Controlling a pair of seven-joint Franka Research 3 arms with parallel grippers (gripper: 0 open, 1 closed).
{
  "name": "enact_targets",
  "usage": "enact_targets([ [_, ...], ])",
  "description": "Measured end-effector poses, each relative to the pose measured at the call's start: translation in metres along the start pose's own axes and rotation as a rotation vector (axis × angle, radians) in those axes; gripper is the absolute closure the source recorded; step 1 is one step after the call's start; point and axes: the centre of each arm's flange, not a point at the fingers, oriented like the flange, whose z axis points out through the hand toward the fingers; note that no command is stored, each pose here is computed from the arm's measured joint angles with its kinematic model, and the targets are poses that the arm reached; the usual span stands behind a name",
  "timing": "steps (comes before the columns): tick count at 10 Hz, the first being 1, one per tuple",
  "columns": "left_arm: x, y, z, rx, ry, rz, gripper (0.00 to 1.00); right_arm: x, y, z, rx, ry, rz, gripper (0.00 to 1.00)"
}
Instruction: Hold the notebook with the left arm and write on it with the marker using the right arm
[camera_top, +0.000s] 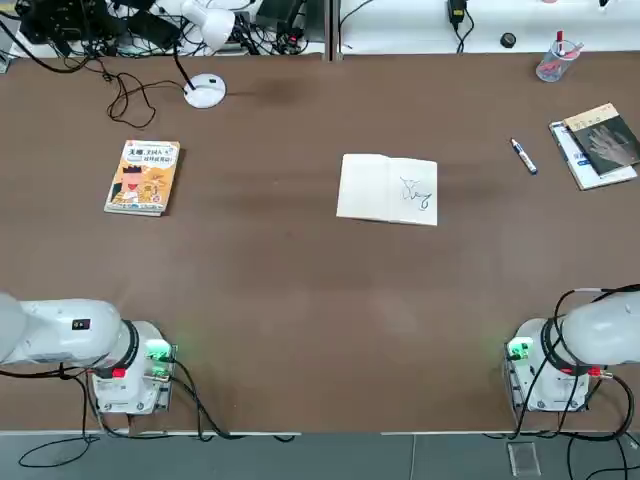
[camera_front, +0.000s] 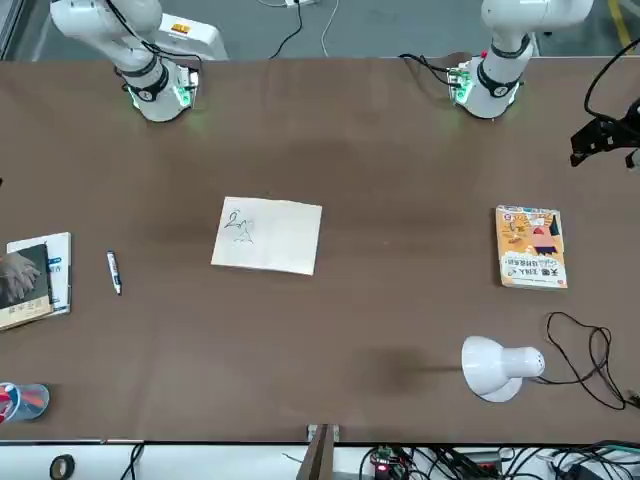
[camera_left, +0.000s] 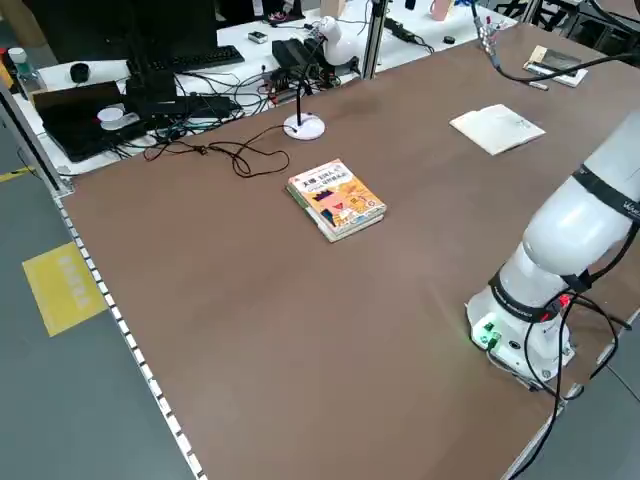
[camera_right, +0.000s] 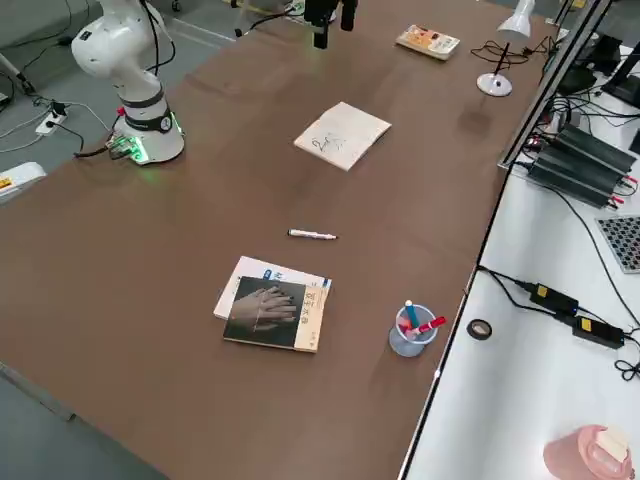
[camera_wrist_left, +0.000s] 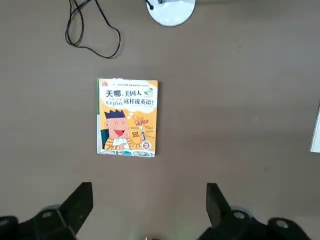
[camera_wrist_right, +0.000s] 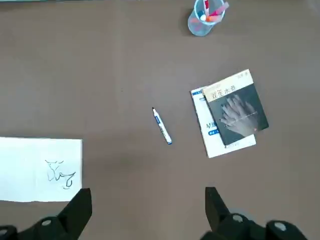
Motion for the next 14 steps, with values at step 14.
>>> enact_targets([
  [14,-0.001,0.001,-0.002,0.0,-0.001,0.006,0.0,0.007,0.003,0.034,0.01,0.026,0.031,0.0],
])
